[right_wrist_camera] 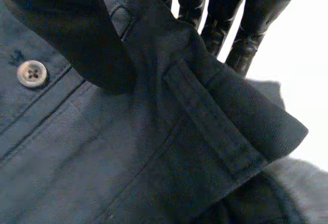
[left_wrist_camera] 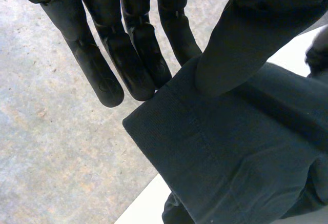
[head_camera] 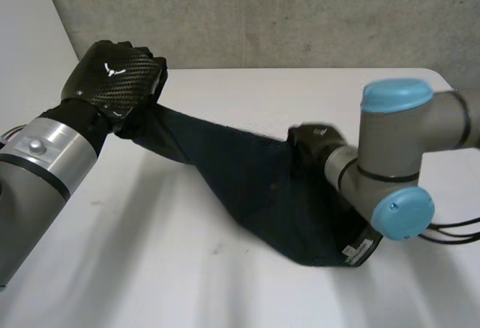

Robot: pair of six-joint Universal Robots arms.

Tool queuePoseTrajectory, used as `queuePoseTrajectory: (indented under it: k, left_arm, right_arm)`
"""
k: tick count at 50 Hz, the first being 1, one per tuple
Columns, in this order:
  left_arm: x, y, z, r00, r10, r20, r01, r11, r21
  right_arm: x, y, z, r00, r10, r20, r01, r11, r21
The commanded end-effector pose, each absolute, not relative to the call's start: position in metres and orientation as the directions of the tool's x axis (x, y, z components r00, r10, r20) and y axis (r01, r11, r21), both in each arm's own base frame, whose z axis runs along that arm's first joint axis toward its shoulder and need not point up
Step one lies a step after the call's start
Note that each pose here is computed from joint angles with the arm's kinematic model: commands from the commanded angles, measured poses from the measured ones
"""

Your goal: Fold the shorts.

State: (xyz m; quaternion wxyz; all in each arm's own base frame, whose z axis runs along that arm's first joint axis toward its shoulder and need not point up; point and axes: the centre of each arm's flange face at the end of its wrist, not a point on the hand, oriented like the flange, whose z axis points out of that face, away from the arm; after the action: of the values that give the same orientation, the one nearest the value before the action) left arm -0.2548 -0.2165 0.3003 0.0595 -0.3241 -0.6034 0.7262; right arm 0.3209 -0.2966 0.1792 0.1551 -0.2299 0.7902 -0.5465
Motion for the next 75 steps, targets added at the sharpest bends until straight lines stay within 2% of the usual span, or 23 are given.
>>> queuePoseTrajectory:
  k: [1, 3, 7, 8, 10, 15, 18, 25, 33, 37, 42, 46, 50, 56, 59, 61, 64, 65, 66, 69, 70, 73, 75]
  left_arm:
    - [-0.248, -0.223, 0.300, -0.794, 0.456, -0.401, 0.318, -0.251, -0.914]
    - [-0.243, -0.225, 0.305, -0.804, 0.438, -0.402, 0.319, -0.253, -0.913]
    - [-0.229, -0.221, 0.323, -0.825, 0.393, -0.407, 0.319, -0.271, -0.908]
    - [-0.226, -0.220, 0.328, -0.830, 0.382, -0.407, 0.316, -0.278, -0.907]
    - [-0.220, -0.218, 0.341, -0.843, 0.351, -0.409, 0.309, -0.306, -0.900]
    - [-0.209, -0.196, 0.405, -0.878, 0.266, -0.397, 0.245, -0.464, -0.852]
    - [-0.206, -0.185, 0.429, -0.894, 0.248, -0.373, 0.201, -0.522, -0.829]
    - [-0.196, -0.161, 0.473, -0.925, 0.251, -0.284, 0.083, -0.596, -0.799]
    - [-0.197, -0.165, 0.479, -0.929, 0.259, -0.265, 0.061, -0.598, -0.799]
    - [-0.202, -0.183, 0.461, -0.923, 0.279, -0.266, 0.078, -0.541, -0.838]
    - [-0.217, -0.236, 0.407, -0.907, 0.328, -0.263, 0.133, -0.370, -0.919]
    - [-0.228, -0.278, 0.361, -0.897, 0.361, -0.255, 0.177, -0.235, -0.956]
    - [-0.241, -0.320, 0.321, -0.890, 0.384, -0.245, 0.206, -0.140, -0.969]
    - [-0.256, -0.355, 0.293, -0.899, 0.368, -0.240, 0.217, -0.102, -0.971]
    - [-0.259, -0.376, 0.294, -0.915, 0.326, -0.240, 0.204, -0.141, -0.969]
    - [-0.263, -0.385, 0.304, -0.925, 0.294, -0.241, 0.186, -0.201, -0.962]
    - [-0.268, -0.396, 0.347, -0.952, 0.216, -0.218, 0.129, -0.361, -0.923]
    - [-0.269, -0.396, 0.362, -0.959, 0.195, -0.206, 0.111, -0.411, -0.905]
    - [-0.270, -0.394, 0.384, -0.968, 0.171, -0.185, 0.083, -0.479, -0.874]
    - [-0.271, -0.388, 0.413, -0.979, 0.144, -0.141, 0.033, -0.572, -0.819]
    - [-0.273, -0.378, 0.434, -0.983, 0.140, -0.119, 0.004, -0.633, -0.774]
    - [-0.273, -0.352, 0.467, -0.985, 0.147, -0.087, -0.044, -0.711, -0.701]
    - [-0.273, -0.344, 0.470, -0.984, 0.156, -0.088, -0.052, -0.719, -0.693]
  right_arm:
    - [0.298, -0.278, 0.259, -0.816, -0.486, 0.314, -0.370, 0.022, -0.929]
    - [0.290, -0.267, 0.273, -0.738, -0.472, 0.482, -0.516, -0.066, -0.854]
    - [0.280, -0.247, 0.304, -0.633, -0.430, 0.644, -0.642, -0.174, -0.747]
    - [0.279, -0.242, 0.313, -0.628, -0.418, 0.656, -0.645, -0.191, -0.740]
    - [0.274, -0.234, 0.336, -0.644, -0.381, 0.663, -0.629, -0.229, -0.743]
    - [0.258, -0.204, 0.420, -0.733, -0.228, 0.641, -0.528, -0.402, -0.747]
    - [0.251, -0.191, 0.449, -0.763, -0.179, 0.620, -0.489, -0.467, -0.737]
    - [0.245, -0.179, 0.474, -0.802, -0.158, 0.576, -0.428, -0.520, -0.739]
    - [0.246, -0.180, 0.468, -0.803, -0.174, 0.570, -0.424, -0.504, -0.752]
    - [0.250, -0.185, 0.454, -0.791, -0.207, 0.576, -0.436, -0.470, -0.767]
    - [0.271, -0.221, 0.398, -0.745, -0.313, 0.589, -0.489, -0.344, -0.801]
    - [0.287, -0.251, 0.350, -0.717, -0.384, 0.582, -0.528, -0.245, -0.813]
    - [0.303, -0.280, 0.311, -0.716, -0.411, 0.564, -0.533, -0.201, -0.822]
    - [0.322, -0.314, 0.278, -0.742, -0.378, 0.553, -0.496, -0.246, -0.833]
    - [0.331, -0.331, 0.281, -0.783, -0.306, 0.542, -0.435, -0.353, -0.828]
    - [0.338, -0.344, 0.301, -0.827, -0.215, 0.520, -0.375, -0.478, -0.794]
    - [0.340, -0.353, 0.332, -0.882, -0.110, 0.459, -0.307, -0.604, -0.735]
    - [0.340, -0.354, 0.357, -0.910, -0.051, 0.411, -0.270, -0.679, -0.682]
    - [0.339, -0.354, 0.367, -0.923, -0.026, 0.384, -0.254, -0.709, -0.658]
    - [0.335, -0.348, 0.408, -0.953, 0.030, 0.303, -0.207, -0.795, -0.570]
    - [0.333, -0.345, 0.417, -0.956, 0.036, 0.289, -0.199, -0.806, -0.557]
    - [0.331, -0.340, 0.428, -0.958, 0.034, 0.283, -0.192, -0.813, -0.551]
    - [0.331, -0.339, 0.424, -0.953, 0.025, 0.302, -0.201, -0.797, -0.570]
